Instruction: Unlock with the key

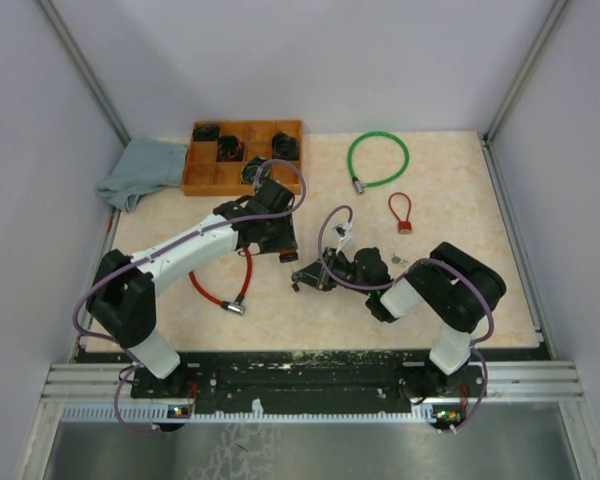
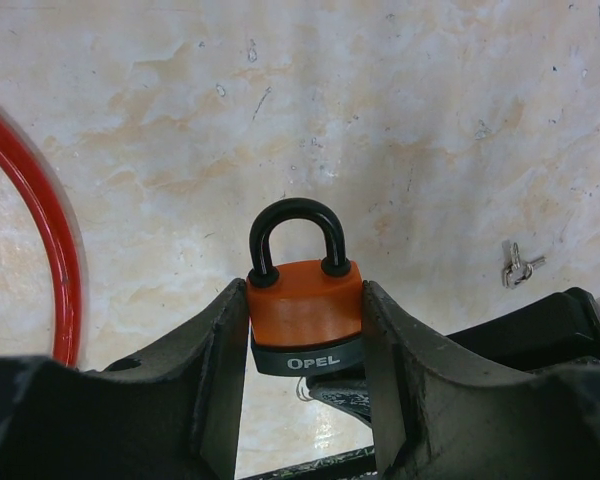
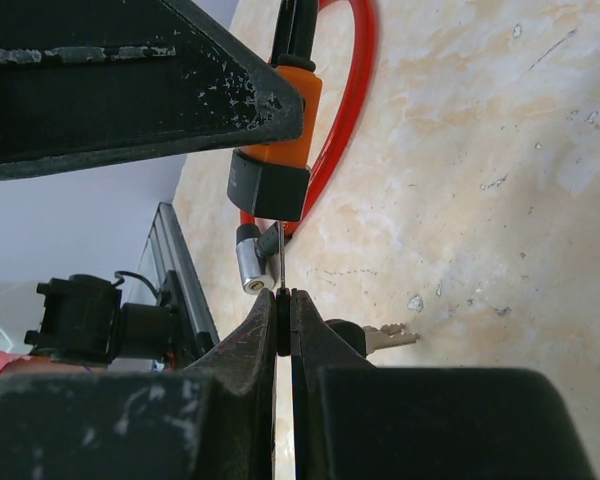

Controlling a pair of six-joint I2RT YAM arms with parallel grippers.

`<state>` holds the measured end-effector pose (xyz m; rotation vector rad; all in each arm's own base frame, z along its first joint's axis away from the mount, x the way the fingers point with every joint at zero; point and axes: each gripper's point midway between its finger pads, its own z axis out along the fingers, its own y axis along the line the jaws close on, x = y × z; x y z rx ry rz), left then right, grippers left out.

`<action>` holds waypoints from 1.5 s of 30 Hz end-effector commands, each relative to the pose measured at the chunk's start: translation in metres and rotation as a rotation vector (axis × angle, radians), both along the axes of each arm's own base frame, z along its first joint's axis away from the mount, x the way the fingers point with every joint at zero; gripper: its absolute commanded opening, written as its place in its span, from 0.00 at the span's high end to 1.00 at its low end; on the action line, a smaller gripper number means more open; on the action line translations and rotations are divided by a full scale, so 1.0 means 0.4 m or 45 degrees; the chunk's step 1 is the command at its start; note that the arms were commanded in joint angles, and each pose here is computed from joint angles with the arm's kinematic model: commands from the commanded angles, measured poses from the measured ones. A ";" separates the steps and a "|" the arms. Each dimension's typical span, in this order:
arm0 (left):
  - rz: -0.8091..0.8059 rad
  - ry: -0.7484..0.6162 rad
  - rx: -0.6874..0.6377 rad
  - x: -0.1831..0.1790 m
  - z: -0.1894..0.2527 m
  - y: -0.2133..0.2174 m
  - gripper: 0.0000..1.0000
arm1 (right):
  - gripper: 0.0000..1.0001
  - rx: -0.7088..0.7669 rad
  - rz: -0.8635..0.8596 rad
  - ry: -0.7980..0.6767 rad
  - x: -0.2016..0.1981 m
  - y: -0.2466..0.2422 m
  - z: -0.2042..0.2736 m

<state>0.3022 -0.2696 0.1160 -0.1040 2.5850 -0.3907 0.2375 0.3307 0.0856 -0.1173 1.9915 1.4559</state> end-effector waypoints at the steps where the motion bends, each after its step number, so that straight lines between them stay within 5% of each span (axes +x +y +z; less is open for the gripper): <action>1: 0.005 -0.050 -0.069 0.003 0.043 -0.010 1.00 | 1.00 0.117 -0.024 -0.070 0.024 0.023 0.064; 45: 0.108 -0.094 -0.102 -0.004 0.041 0.018 1.00 | 1.00 0.153 -0.126 -0.027 0.033 -0.003 0.081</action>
